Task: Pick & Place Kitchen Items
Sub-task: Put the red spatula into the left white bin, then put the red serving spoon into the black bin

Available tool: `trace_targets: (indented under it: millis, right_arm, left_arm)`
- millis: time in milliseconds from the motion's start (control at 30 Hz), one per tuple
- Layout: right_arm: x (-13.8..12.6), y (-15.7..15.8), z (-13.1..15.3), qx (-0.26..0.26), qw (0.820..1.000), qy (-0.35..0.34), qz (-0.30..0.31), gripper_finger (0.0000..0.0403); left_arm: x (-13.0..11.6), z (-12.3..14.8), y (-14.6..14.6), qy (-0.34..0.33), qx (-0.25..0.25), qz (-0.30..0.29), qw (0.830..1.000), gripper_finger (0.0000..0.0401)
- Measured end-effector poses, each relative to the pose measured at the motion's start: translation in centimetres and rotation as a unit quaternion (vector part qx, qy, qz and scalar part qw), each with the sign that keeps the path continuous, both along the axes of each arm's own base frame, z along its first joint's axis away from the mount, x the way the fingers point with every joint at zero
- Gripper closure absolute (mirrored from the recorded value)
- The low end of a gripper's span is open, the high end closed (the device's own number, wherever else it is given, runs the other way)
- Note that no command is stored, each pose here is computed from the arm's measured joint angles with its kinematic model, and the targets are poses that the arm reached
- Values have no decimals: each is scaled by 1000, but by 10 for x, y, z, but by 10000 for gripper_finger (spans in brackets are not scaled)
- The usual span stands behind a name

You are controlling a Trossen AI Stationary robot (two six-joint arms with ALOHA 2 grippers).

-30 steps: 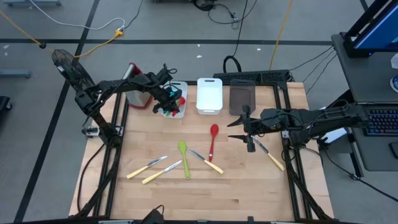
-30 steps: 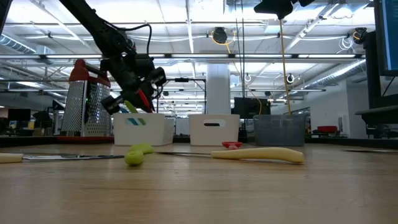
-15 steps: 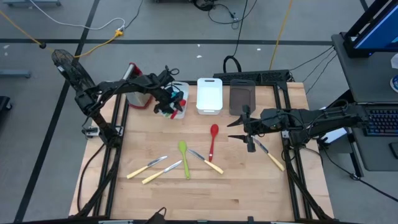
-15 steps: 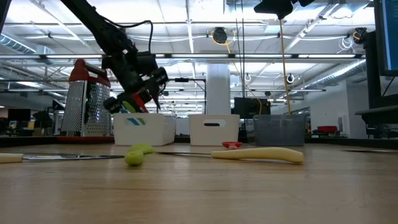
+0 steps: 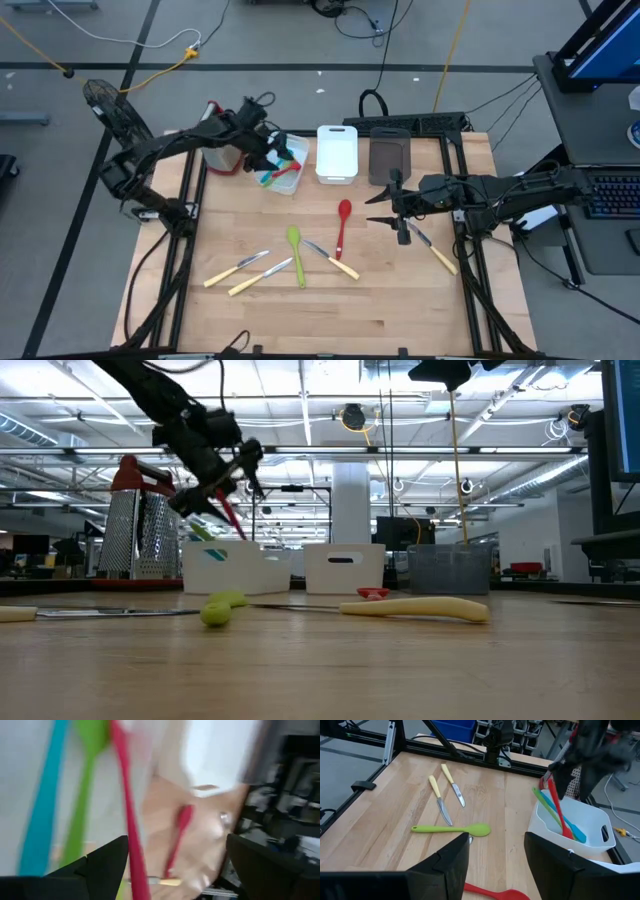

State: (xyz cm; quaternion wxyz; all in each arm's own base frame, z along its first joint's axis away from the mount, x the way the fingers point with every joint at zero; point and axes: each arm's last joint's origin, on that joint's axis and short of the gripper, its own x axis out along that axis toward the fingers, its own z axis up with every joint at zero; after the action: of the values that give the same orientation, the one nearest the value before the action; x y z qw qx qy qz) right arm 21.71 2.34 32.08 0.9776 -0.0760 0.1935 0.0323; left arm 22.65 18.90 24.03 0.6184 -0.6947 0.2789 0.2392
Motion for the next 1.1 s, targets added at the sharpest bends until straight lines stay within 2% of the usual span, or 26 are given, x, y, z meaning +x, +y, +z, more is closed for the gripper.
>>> trace_targets:
  millis: [100, 200, 367, 500, 600, 733, 867, 1033, 1100]
  right_arm:
    - [0, 0, 0, 0, 1000, 0, 0, 220]
    - [0, 0, 0, 0, 1000, 0, 0, 220]
    - [0, 0, 0, 0, 1000, 0, 0, 220]
    - [0, 0, -1, 3, 1000, 3, -1, 220]
    - [0, 0, -1, 18, 1000, 5, -8, 220]
    - [-1, 0, -2, 40, 999, 13, -18, 220]
    - [-4, -1, -8, 54, 997, 47, -31, 220]
    - [-10, -4, -18, 53, 990, 102, -83, 220]
    - [-11, -4, -20, 64, 987, 114, -92, 220]
  left_arm:
    - [-6, 18, -4, -25, 36, 11, 999, 51]
    - [-15, 32, -8, -35, 49, 31, 998, 50]
    - [-28, 59, -22, -79, 80, 33, 993, 49]
    - [-33, 85, -46, -132, 146, -15, 980, 50]
    - [-35, 100, -70, -165, 200, -70, 963, 49]
    - [-40, 111, -98, -187, 244, -125, 944, 50]
    - [-43, 115, -119, -175, 280, -145, 933, 50]
    - [-42, 110, -138, -119, 325, -152, 926, 50]
    - [-40, 109, -144, -115, 341, -165, 918, 50]
